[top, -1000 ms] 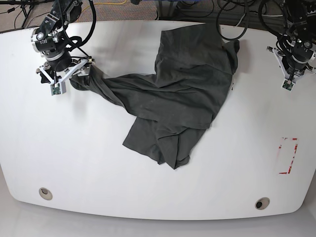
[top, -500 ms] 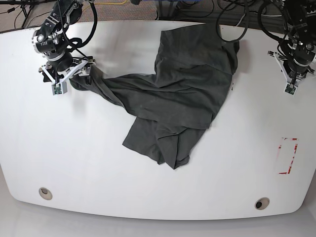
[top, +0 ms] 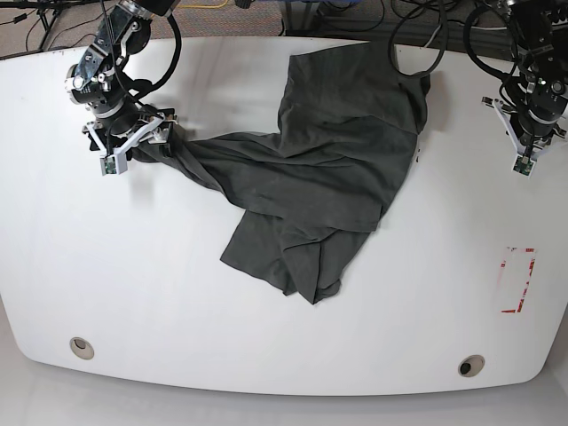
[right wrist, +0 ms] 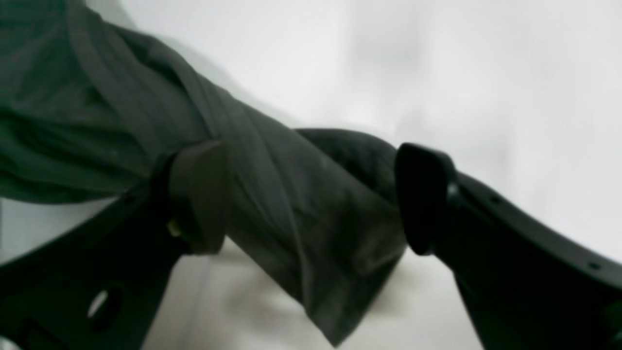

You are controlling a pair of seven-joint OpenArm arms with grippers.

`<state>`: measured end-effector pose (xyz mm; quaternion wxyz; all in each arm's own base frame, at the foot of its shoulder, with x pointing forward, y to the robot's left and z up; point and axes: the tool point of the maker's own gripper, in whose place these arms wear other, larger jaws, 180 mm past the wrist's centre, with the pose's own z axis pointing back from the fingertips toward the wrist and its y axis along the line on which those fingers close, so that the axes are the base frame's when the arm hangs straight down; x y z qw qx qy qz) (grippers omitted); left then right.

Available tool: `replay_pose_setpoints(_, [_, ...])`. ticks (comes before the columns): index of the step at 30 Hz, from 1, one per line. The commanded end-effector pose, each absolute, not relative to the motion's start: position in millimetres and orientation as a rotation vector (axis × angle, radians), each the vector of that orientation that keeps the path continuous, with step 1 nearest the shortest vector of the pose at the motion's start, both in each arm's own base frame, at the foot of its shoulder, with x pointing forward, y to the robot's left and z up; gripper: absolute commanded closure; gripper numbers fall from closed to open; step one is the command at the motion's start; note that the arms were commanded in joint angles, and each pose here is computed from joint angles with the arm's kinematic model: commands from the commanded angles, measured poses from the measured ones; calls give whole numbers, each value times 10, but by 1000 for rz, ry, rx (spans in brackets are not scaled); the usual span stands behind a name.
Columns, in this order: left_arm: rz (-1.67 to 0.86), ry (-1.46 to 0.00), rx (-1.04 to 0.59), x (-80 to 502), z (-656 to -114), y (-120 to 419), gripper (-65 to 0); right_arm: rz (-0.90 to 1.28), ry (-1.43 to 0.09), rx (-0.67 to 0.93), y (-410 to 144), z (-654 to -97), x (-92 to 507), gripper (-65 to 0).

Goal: Fold the T-shirt properly
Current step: 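Move the open left gripper toward the shirt's hem edge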

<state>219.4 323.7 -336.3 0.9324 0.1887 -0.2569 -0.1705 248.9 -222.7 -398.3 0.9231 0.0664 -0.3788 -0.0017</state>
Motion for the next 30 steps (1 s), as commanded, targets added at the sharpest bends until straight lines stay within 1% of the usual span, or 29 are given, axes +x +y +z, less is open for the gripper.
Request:
replay_pose_setpoints(1, [-352,-572,415,2302,-3215,3277,-18,-16,-807,155,-2235,-3979,2543,-488])
replay_pose_setpoints(10, [-355,-577,414,2326,-3206,3263,-22,-27,-807,163,-2236,-4046,2521,-487])
replay_pose_setpoints(13, [-356,-580,411,2329,-3206,3251,-57,-26,-804,162,-2237,-4051,2513,-469])
replay_pose_setpoints(15, [-355,-588,398,2339,-3207,3228,-92,-26,-804,162,-2237,-4051,2513,-433])
replay_pose_setpoints(17, [-353,-607,370,2359,-3205,3180,-121,-26,-804,162,-2237,-4051,2513,-376])
replay_pose_setpoints(22, [-344,-673,257,2415,-3196,2990,-197,-26,-806,162,-2237,-4047,2520,-165])
replay_pose_setpoints(24, [-341,-697,213,2436,-3188,2912,-221,-26,-806,162,-2237,-4047,2520,-94])
replay_pose_setpoints(25, [-340,-705,196,2441,-3186,2884,-229,-25,-805,163,-2232,-4047,2521,-70])
replay_pose_setpoints(26, [-341,-715,158,2434,-3198,2815,-240,-24,-805,163,-2227,-4048,2523,-29])
replay_pose_setpoints(28, [-338,-710,100,2382,-3240,2718,-250,-22,-805,164,-2222,-4048,2525,0])
replay_pose_setpoints(30, [-337,-718,39,2366,-3251,2611,-256,-22,-805,164,-2222,-4048,2525,0])
